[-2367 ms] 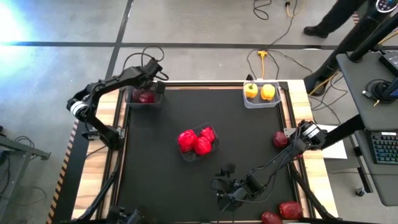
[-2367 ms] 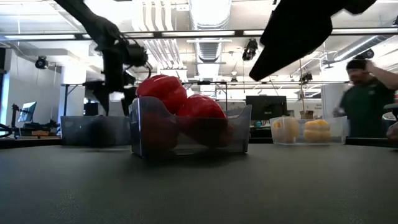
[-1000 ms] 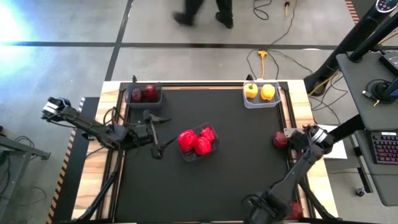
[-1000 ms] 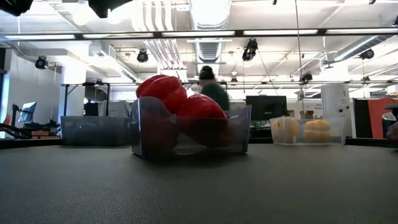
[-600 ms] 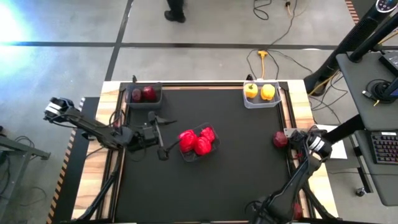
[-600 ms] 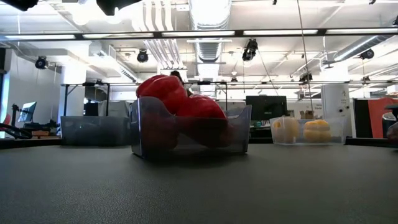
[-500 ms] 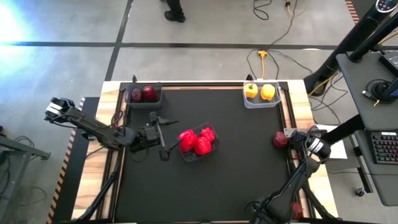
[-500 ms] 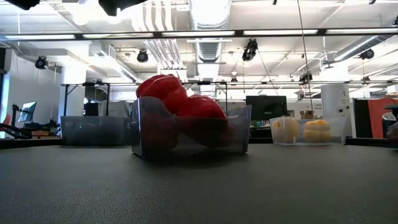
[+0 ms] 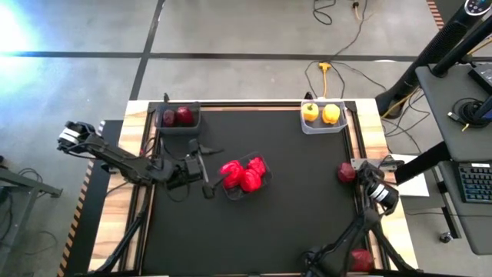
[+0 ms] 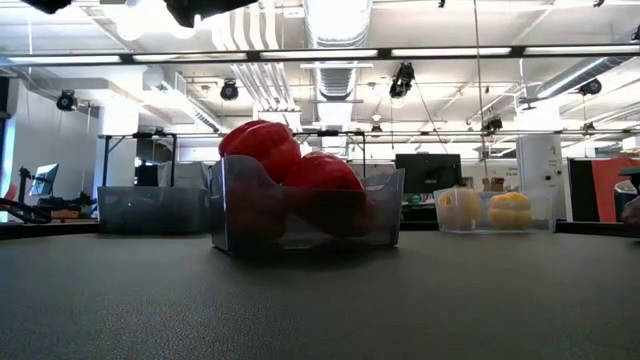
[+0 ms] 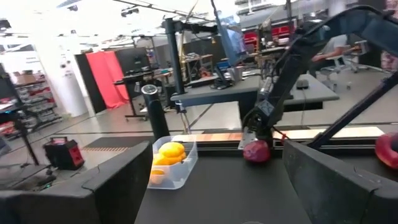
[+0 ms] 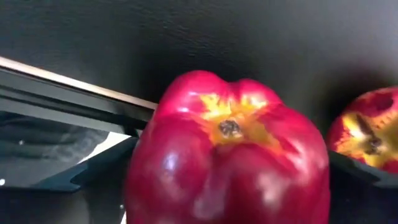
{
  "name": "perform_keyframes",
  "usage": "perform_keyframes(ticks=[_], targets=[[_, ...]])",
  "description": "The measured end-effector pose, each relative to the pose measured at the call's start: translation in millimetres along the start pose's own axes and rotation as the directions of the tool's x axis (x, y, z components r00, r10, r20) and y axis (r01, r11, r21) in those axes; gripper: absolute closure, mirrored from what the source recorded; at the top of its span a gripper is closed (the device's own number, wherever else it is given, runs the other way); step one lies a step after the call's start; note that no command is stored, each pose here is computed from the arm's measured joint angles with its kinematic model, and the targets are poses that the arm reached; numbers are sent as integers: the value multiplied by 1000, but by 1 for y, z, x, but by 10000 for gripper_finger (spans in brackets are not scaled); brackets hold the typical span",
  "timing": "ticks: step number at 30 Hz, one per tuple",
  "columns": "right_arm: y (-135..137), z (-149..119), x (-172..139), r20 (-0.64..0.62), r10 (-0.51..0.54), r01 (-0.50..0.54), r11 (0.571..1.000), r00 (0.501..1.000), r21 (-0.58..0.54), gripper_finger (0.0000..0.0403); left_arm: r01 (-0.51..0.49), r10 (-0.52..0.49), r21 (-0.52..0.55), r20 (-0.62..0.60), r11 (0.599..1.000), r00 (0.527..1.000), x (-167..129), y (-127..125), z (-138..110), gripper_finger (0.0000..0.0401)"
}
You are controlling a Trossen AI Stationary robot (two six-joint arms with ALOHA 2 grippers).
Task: Sort produce into baskets
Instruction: Put the red apple into the top black bin
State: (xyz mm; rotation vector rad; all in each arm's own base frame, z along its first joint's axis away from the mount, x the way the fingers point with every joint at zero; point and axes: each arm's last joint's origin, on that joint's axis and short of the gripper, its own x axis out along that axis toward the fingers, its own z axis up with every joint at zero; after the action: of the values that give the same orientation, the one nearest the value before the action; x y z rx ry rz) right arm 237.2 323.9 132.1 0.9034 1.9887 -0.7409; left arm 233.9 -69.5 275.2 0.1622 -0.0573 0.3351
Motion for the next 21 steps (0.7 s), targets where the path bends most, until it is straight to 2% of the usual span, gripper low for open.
perform_keyframes(ticks=[4, 11, 17, 21], targets=[[1, 3, -2, -2, 4, -4, 999, 1000, -38, 80, -65, 65, -4, -8, 998, 998, -1, 3, 1, 61], [-1, 6, -25, 10, 59, -59, 997, 998, -58, 84, -78, 78, 4, -13, 997, 997, -3, 3, 1, 61], [-3, 13, -67, 128, 211, -196, 973, 969, -124, 84, -18, 18, -18, 14, 1000, 1000, -15, -5, 9, 61], [-7, 27, -102, 210, 287, -245, 948, 935, -204, 84, 97, -98, 17, 49, 995, 994, -32, -17, 17, 60]])
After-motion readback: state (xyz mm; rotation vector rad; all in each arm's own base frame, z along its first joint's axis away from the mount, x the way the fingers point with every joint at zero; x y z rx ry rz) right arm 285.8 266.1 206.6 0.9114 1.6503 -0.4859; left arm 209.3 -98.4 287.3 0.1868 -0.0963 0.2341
